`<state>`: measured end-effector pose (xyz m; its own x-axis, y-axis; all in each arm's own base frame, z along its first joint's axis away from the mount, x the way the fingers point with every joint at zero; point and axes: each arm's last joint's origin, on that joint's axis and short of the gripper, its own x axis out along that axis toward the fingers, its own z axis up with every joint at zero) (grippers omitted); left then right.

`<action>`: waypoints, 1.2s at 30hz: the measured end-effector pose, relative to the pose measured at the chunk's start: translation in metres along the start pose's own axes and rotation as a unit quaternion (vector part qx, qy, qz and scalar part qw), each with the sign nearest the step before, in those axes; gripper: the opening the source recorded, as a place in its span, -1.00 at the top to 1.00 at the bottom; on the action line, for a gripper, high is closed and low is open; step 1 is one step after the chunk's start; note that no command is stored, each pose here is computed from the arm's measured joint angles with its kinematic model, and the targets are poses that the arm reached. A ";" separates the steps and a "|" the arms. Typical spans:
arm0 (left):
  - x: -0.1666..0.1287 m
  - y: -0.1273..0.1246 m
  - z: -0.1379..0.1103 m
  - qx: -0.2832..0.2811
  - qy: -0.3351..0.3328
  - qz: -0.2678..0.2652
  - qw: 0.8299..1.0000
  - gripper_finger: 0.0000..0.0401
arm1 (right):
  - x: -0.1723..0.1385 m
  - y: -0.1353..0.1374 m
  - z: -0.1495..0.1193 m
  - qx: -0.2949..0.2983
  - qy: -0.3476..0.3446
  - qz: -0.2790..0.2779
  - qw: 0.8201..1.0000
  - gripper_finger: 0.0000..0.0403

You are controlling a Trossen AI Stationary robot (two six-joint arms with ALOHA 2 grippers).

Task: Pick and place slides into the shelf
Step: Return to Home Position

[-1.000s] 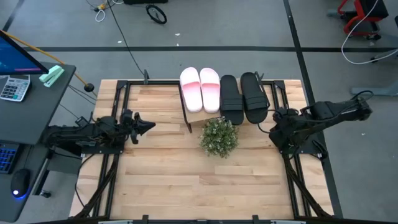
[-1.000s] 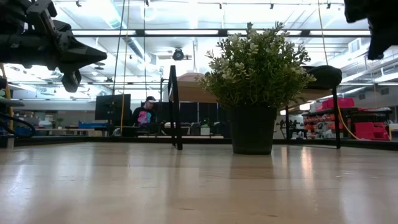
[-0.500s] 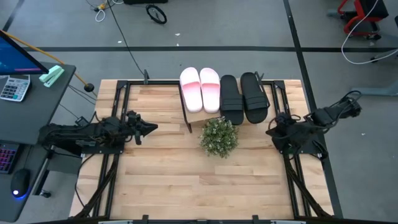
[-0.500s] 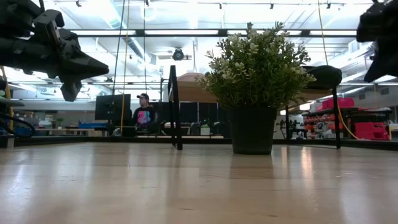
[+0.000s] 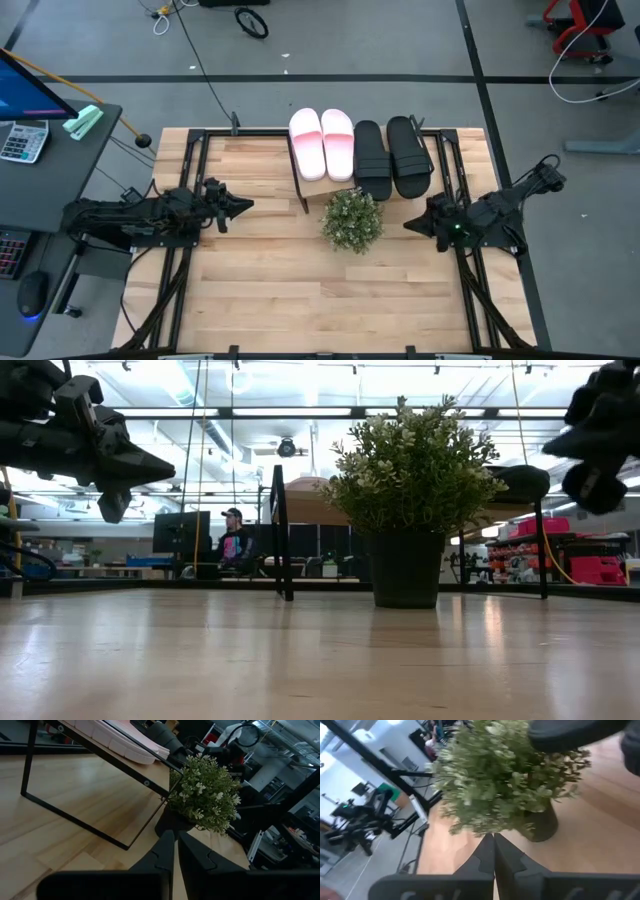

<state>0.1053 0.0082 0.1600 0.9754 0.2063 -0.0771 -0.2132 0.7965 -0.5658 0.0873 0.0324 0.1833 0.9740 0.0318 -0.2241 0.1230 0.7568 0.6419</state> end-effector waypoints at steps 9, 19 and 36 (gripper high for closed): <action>0.000 0.000 0.000 0.000 -0.001 -0.001 1.000 0.84 | 0.015 -0.016 -0.007 -0.004 -0.026 0.024 0.999 1.00; 0.000 0.000 0.000 0.000 -0.001 -0.001 1.000 0.81 | 0.014 -0.019 0.001 -0.035 -0.021 0.023 0.999 1.00; 0.000 0.000 0.000 0.000 -0.001 -0.001 1.000 0.84 | 0.005 -0.022 0.008 -0.067 -0.077 0.015 0.995 1.00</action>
<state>0.1054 0.0082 0.1603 0.9758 0.2059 -0.0734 -0.2107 0.7968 -0.5663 0.0908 0.0113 0.1739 0.9957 -0.0366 -0.0853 0.0771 0.8380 0.5402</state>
